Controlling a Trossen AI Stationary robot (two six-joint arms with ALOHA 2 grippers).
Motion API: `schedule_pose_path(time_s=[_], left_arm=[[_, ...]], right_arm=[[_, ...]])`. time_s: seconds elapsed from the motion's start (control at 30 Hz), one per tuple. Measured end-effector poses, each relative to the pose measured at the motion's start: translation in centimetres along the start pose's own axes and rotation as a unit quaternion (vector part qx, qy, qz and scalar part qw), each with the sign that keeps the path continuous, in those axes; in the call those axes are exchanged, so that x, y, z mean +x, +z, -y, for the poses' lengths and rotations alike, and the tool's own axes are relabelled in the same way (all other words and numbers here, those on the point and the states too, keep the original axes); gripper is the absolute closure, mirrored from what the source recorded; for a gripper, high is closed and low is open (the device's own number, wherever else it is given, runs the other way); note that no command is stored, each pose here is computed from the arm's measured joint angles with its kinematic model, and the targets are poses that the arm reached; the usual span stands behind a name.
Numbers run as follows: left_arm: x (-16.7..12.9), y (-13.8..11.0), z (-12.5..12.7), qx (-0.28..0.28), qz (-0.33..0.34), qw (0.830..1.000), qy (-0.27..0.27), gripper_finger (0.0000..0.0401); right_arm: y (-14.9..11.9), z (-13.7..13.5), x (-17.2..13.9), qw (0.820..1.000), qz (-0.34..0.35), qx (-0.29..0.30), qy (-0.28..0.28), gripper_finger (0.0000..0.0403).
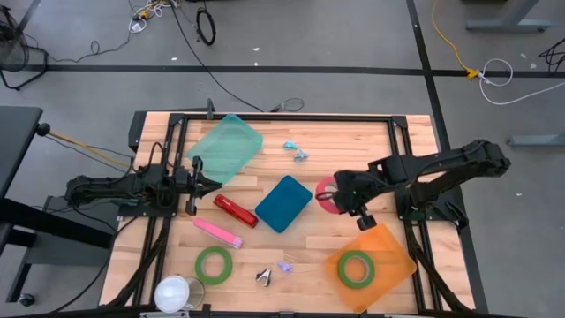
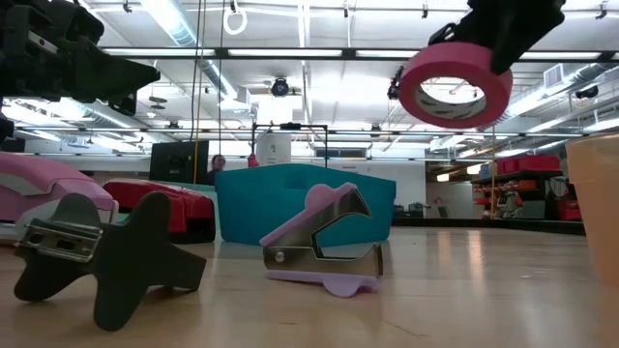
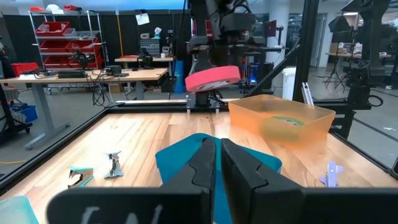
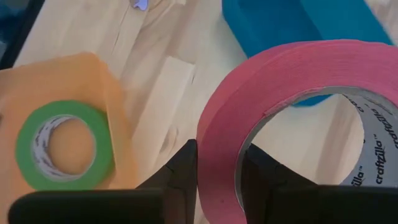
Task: Pick and place Stapler, Stapler remover, tape
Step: Put the pink tape into the orange bin
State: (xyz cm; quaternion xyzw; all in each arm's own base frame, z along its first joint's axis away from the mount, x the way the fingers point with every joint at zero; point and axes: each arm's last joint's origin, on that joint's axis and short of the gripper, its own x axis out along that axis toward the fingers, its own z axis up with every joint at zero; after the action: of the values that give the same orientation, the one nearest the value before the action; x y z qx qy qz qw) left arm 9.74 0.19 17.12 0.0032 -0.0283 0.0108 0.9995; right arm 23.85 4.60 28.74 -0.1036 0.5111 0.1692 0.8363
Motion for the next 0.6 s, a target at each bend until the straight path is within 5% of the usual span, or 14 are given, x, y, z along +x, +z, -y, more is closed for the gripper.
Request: schedule_pose_path(time_s=[0.6], left_arm=[[0.0,0.0,0.0,0.0,0.0,1.0,0.0,0.0371]], right_arm=[[1.3,-4.5,0.2,0.994,0.038,-0.098,0.007,0.0318]])
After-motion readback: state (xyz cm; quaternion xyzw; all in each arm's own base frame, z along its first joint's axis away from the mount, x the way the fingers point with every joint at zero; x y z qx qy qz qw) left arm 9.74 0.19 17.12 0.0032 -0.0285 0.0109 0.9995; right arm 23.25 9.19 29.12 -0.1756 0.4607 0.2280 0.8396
